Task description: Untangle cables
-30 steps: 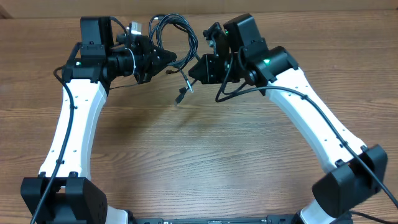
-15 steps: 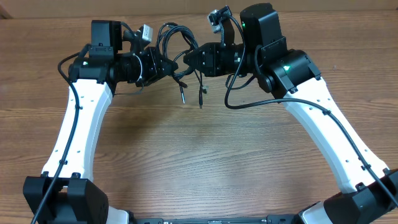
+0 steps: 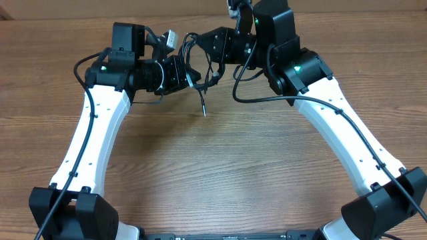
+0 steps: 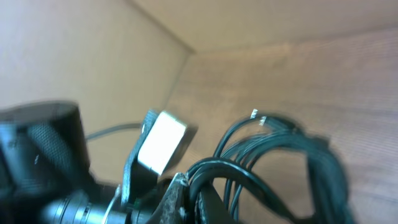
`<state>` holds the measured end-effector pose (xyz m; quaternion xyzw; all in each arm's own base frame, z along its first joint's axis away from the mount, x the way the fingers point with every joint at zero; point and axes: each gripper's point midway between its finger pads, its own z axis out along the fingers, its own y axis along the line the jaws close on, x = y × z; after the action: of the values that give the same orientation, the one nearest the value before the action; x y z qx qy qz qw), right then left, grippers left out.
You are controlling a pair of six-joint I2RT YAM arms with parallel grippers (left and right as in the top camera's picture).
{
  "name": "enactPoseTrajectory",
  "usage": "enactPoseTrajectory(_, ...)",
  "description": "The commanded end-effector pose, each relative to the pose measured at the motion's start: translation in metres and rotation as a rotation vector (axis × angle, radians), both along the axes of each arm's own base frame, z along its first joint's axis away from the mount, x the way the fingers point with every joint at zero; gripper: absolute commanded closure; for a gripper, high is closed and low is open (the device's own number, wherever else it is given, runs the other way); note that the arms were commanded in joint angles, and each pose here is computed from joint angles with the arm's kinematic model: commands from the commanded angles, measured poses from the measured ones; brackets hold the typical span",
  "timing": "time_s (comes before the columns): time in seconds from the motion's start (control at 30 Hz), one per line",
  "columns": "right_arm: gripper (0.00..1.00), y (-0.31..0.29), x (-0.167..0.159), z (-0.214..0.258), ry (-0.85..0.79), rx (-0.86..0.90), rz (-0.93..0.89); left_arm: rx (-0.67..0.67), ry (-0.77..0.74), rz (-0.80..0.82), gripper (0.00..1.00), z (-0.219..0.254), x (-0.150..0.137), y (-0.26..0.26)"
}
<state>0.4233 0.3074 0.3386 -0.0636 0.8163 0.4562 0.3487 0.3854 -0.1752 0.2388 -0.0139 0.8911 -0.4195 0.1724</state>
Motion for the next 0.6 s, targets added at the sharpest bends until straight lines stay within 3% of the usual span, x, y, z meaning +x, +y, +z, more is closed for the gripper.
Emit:
enactPoseTrajectory(0.0, 0.96, -0.010, 0.019, 0.016, -0.082, 0.005, -0.100, 0.002, -0.043, -0.053, 0.96, 0.012, -0.010, -0.005)
enactPoseTrajectory(0.37, 0.96, -0.013, 0.026, 0.021, -0.108, 0.009, -0.136, -0.042, -0.019, -0.092, 0.96, 0.015, -0.020, -0.011)
enactPoseTrajectory(0.57, 0.96, -0.013, 0.020, -0.026, 0.033, -0.083, -0.123, -0.117, 0.043, -0.058, 0.96, 0.023, -0.019, -0.013)
